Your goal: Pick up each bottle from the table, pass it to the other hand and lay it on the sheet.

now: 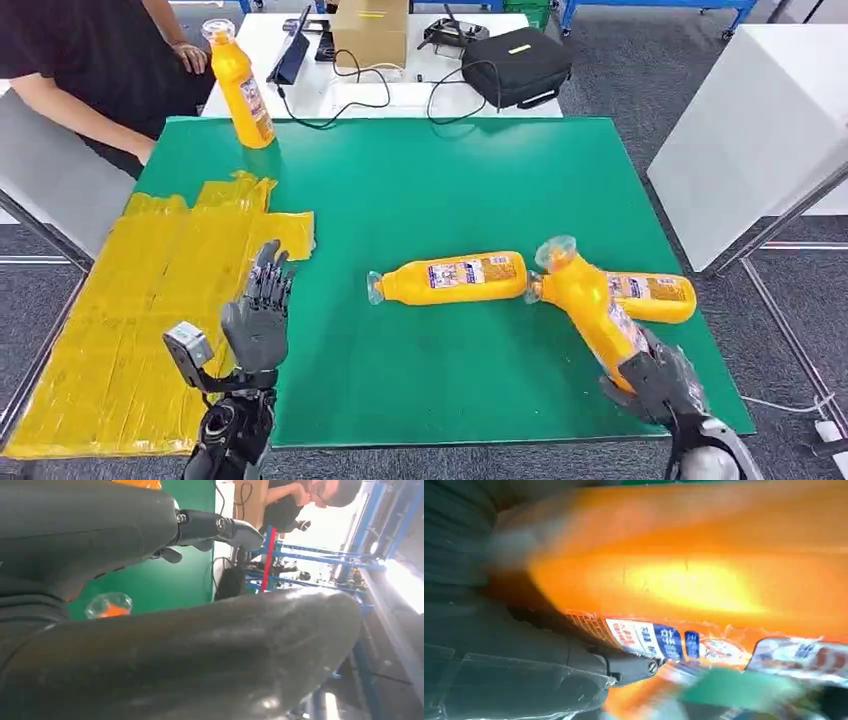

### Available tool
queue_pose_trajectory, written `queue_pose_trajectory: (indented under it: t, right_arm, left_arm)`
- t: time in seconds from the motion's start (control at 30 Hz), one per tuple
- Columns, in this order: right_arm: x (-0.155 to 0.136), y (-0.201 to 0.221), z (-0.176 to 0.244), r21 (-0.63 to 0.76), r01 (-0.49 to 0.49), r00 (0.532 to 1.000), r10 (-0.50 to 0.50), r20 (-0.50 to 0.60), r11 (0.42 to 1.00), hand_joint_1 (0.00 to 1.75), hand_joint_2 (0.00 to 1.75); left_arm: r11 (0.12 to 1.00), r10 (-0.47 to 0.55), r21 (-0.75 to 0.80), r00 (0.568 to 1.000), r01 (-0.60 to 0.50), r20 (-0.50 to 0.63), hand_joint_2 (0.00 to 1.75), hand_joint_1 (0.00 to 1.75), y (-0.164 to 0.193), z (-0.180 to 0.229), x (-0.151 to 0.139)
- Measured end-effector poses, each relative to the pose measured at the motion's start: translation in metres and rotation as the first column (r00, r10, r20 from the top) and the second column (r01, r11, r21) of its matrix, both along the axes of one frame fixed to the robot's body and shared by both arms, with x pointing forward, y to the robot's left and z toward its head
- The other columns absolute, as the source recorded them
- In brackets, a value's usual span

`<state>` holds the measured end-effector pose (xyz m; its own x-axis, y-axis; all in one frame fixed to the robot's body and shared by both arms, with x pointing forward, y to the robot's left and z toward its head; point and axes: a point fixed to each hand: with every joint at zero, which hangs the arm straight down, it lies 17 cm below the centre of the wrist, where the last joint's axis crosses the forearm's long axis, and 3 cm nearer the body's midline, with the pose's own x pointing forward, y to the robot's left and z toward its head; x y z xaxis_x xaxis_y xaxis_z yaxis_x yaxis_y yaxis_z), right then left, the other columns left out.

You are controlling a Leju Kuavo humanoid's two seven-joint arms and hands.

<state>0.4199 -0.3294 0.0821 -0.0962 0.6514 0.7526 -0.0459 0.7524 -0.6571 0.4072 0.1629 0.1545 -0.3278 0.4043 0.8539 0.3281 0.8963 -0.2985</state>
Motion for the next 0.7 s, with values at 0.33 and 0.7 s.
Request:
queue_pose_trajectory:
  t: [0.33,0.7]
  right_arm:
    - [0.043,0.101,0.109,0.064,-0.166,0.968,0.15,0.203,0.984,1.75,1.75]
    - [0.078,0.216,0.168,0.166,-0.325,0.909,0.26,0.326,0.931,1.75,1.75]
  left_arm:
    - [0.998,-0.038,-0.057,0.999,0.039,0.012,1.75,0.0,-0.009,0.022,0.015]
    - [0.972,-0.178,-0.153,0.984,0.176,0.001,1.75,0.0,-0.042,0.028,0.043]
